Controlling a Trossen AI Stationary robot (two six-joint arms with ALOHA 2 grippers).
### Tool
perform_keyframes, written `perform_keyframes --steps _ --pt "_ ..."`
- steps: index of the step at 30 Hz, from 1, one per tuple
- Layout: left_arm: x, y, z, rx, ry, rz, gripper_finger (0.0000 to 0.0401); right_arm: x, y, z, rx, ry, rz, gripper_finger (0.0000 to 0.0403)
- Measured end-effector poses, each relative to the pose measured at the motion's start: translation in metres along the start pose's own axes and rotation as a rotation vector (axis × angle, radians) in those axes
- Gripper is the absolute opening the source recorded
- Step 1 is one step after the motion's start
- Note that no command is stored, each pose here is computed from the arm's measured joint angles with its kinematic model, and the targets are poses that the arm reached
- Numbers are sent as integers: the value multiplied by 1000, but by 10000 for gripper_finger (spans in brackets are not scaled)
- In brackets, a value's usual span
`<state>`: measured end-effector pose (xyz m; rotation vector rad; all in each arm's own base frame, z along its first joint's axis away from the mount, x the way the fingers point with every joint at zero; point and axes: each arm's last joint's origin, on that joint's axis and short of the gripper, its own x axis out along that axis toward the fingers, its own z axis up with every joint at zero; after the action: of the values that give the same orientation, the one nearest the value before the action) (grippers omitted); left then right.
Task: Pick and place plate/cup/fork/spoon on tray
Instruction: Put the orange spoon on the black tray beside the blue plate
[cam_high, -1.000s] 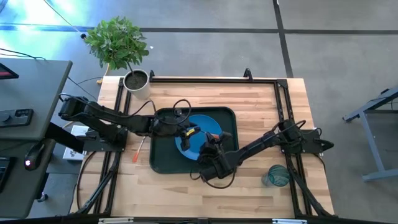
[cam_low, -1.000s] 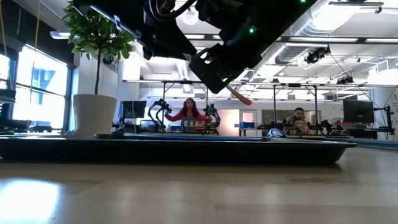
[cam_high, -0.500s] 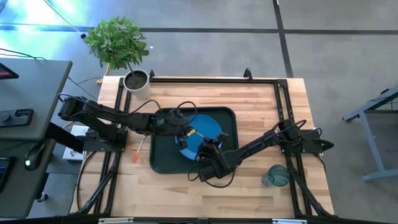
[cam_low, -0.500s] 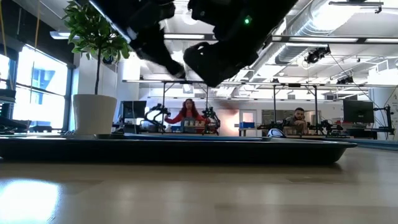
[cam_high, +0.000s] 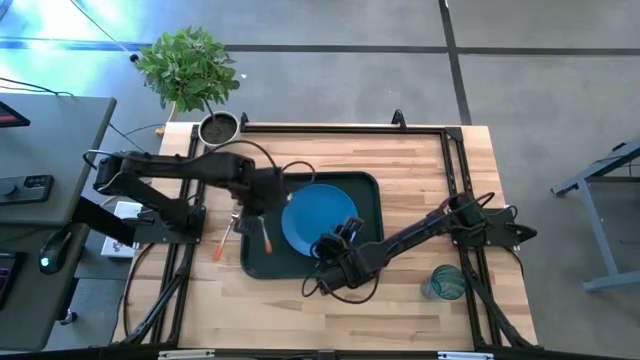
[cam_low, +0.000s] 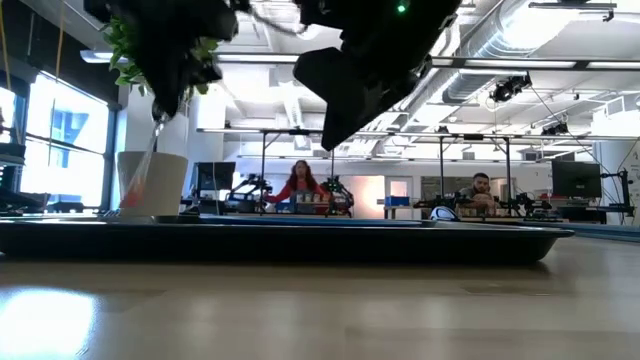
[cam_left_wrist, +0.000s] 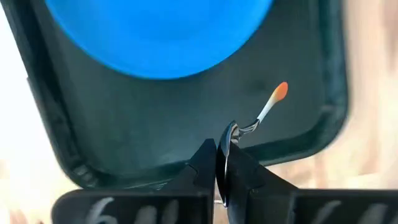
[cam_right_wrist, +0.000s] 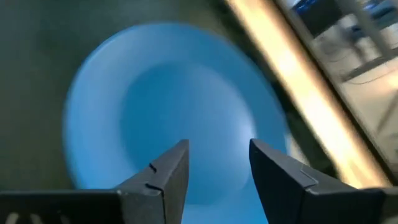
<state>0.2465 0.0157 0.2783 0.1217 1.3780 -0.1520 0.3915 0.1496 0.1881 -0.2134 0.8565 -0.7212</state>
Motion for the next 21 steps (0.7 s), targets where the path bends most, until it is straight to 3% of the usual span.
perform_keyframes --steps 3,7,14,21 --pt "17 13 -11 49 45 -50 2 -1 3 -2 -28 50 65 159" --pt "33 31 -26 93 7 -161 2 0 3 -2 -21 54 73 156" --pt "57 62 -49 89 -23 -228 2 0 3 -1 -39 50 76 156" --pt "93 84 -51 32 16 -334 3 0 3 -1 -47 49 73 156"
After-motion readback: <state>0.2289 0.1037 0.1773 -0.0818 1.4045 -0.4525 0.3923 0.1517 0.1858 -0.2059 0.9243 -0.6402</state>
